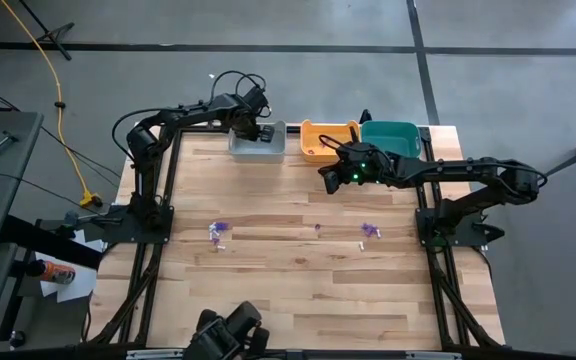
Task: Sort Halloween decoration
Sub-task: Put the purple spider toy into the gray bin, then put the purple witch hat toy into the orange bin
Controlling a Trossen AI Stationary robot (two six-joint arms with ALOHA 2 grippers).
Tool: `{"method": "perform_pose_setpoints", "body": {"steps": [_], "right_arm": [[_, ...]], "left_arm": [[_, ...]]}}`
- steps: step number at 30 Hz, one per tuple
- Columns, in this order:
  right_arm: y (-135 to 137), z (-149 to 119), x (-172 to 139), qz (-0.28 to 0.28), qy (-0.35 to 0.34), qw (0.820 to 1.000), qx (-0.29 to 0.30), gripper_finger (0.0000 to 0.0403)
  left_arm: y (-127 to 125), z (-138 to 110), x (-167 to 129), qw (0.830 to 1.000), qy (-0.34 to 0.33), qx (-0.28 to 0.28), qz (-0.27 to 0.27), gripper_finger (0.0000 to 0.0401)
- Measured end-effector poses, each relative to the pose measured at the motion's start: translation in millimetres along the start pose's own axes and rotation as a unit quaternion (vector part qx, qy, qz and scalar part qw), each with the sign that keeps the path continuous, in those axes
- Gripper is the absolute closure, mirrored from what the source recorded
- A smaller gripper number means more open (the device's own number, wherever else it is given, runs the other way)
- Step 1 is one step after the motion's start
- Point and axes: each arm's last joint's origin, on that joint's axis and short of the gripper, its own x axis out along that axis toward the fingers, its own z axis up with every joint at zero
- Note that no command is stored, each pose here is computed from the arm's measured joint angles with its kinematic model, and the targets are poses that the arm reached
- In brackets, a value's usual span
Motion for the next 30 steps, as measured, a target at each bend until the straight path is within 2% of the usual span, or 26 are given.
{"method": "perform_pose_setpoints", "body": {"steps": [6,9,14,18,21,23,27,30], "right_arm": [[0.0,0.0,0.0,0.000,0.000,1.000,0.000,0.0355],[0.0,0.1,0.0,0.000,0.000,1.000,-0.002,0.0355],[-0.6,3.6,-1.9,0.006,-0.010,1.000,-0.018,0.0355],[3.9,3.1,-5.5,0.062,0.017,0.998,-0.029,0.0355],[14.1,-6.5,-6.6,0.113,0.076,0.989,-0.055,0.0351],[25.3,-14.6,-9.4,0.117,0.122,0.979,-0.111,0.0345],[46.7,-26.5,-16.8,0.096,0.203,0.939,-0.260,0.0323],[54.7,-31.0,-14.4,0.090,0.253,0.903,-0.336,0.0301]], "left_arm": [[0.9,0.6,-2.2,1.000,0.001,-0.014,-0.005,0.0317],[1.8,5.3,-13.4,1.000,-0.007,-0.008,-0.022,0.0292],[4.5,16.7,-59.2,0.996,-0.054,0.017,-0.072,0.0264],[2.4,8.6,-113.5,0.986,-0.114,0.071,-0.100,0.0255],[-8.0,-10.0,-157.1,0.967,-0.169,0.137,-0.132,0.0255],[-15.1,-27.9,-182.4,0.949,-0.208,0.177,-0.158,0.0256],[-24.7,-68.2,-215.8,0.906,-0.284,0.220,-0.223,0.0258],[-24.5,-98.0,-228.0,0.882,-0.317,0.219,-0.271,0.0258]]}}
